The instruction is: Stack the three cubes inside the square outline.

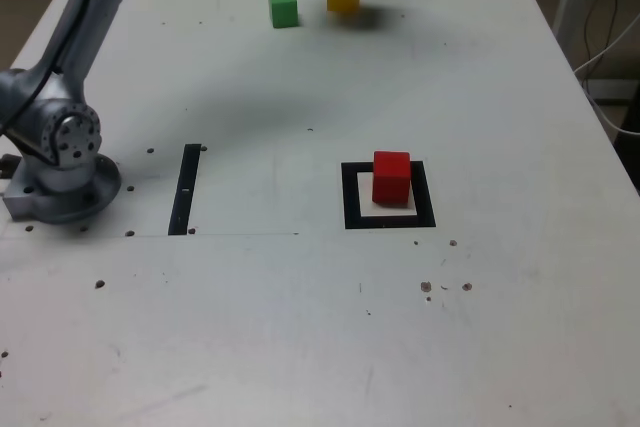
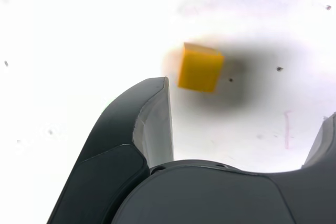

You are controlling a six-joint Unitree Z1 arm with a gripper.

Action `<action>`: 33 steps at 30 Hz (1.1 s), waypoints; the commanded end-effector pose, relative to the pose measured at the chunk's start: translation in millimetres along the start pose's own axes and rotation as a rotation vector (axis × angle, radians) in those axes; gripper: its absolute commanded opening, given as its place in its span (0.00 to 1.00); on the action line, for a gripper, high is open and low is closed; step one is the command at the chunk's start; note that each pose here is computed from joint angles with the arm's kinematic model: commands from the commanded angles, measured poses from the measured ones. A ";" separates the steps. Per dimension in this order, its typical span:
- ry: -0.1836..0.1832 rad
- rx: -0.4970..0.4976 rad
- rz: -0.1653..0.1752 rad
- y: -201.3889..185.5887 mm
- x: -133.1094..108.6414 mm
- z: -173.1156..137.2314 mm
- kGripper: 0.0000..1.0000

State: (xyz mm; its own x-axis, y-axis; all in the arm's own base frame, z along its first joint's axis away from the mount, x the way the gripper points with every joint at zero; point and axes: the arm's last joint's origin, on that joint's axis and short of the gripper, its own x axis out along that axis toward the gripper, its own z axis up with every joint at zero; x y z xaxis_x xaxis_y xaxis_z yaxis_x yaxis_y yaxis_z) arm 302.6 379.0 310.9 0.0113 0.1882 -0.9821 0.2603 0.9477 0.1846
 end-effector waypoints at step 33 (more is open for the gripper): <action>0.155 0.126 -0.059 -1.1 83.4 32.5 0.78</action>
State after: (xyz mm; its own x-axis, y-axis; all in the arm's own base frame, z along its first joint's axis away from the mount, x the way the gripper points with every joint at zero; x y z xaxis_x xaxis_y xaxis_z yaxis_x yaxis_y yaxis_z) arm 333.6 385.0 234.0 -0.1454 0.1867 -0.9716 0.3758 0.9189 0.1204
